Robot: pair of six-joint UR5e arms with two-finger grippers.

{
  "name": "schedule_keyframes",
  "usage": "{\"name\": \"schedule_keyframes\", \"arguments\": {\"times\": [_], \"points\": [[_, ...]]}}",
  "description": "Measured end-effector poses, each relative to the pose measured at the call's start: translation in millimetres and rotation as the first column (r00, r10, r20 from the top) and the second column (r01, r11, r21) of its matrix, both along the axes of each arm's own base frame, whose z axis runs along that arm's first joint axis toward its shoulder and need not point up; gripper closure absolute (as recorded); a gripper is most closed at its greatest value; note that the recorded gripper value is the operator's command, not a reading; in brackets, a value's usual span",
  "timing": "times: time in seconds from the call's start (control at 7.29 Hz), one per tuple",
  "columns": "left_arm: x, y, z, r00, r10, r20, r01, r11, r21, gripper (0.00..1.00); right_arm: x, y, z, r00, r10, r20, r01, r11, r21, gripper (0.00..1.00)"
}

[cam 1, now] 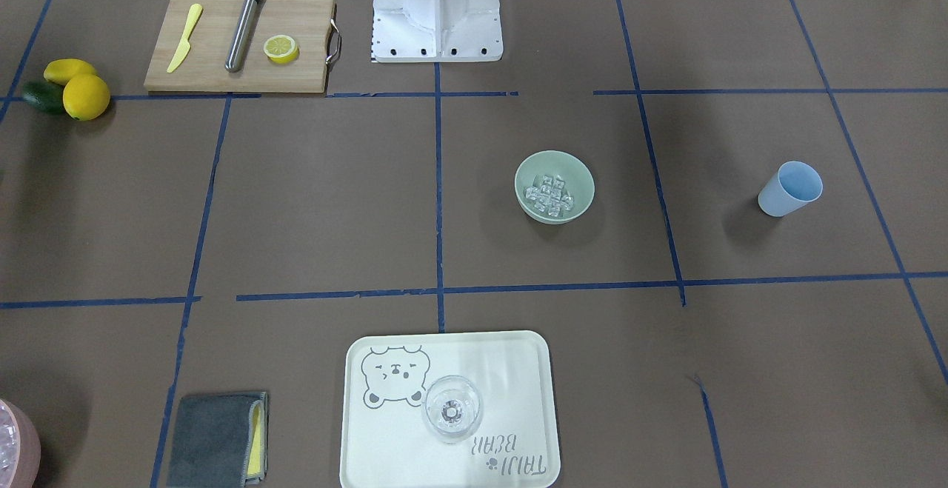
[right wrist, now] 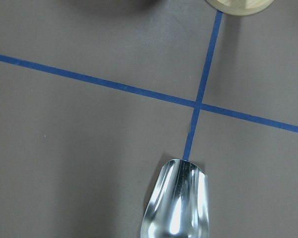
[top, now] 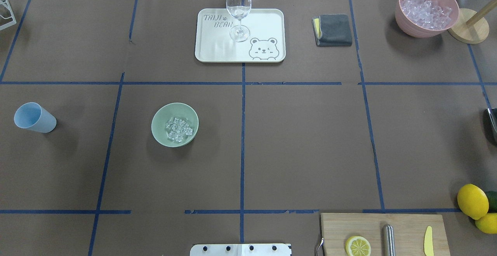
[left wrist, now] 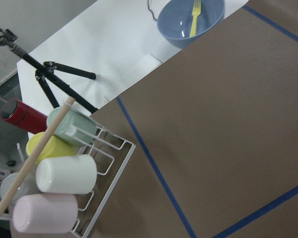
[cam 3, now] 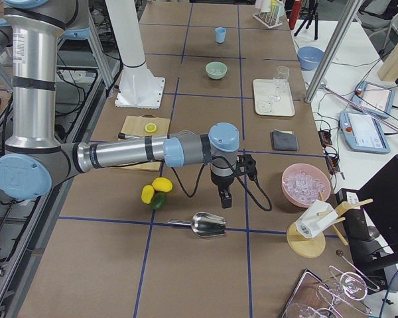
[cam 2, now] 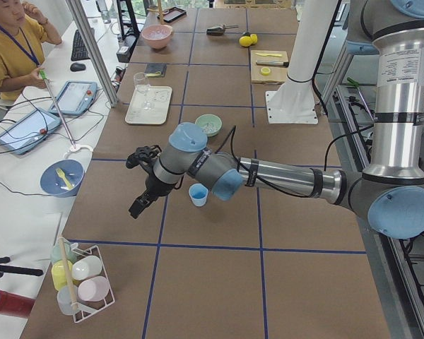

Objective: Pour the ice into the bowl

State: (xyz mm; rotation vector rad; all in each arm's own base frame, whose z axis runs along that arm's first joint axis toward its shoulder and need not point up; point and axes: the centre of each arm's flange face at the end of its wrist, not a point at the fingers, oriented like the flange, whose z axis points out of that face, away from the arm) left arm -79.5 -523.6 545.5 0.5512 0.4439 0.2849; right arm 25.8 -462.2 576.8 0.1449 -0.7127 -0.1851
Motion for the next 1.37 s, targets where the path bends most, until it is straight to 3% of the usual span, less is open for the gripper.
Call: {"name": "schedule_keyframes", "arguments": {"times": [0.14, 0.27, 0.55, 0.69, 0.96, 1.37], "points": [[-11.8, -10.5, 3.4, 1.000, 0.020, 0.015, -0.018, 0.991, -0.134, 0.00, -0.3, -0.2, -2.9, 1.000, 0.000, 0.004, 0.000, 1.000, 0.005, 0.00], [-27.2, -12.3, 8.9, 1.000, 0.013, 0.003, -0.011, 0.966, -0.258, 0.00, -0.6, -0.2, -9.1, 1.000, 0.000, 0.009, 0.000, 1.000, 0.015, 0.00], [-58.5, 24.7, 38.5, 0.987, -0.057, -0.151, -0.007, 0.920, -0.391, 0.00, -3.4, 0.2, -31.4, 0.999, -0.001, 0.038, 0.000, 0.999, 0.043, 0.00], [-62.4, 43.3, 51.1, 0.975, -0.079, -0.207, -0.015, 0.909, -0.417, 0.00, -11.1, 0.8, -51.3, 0.998, -0.002, 0.068, -0.002, 0.998, 0.059, 0.00], [-63.8, 55.7, 58.5, 0.967, -0.092, -0.238, -0.020, 0.902, -0.432, 0.00, -64.3, 1.6, -119.1, 0.992, -0.013, 0.126, 0.003, 0.997, 0.079, 0.00], [-63.6, 56.3, 56.7, 0.965, -0.092, -0.246, -0.023, 0.903, -0.429, 0.00, -220.2, -12.5, -263.4, 0.970, -0.025, 0.244, 0.013, 0.999, 0.048, 0.00]]}}
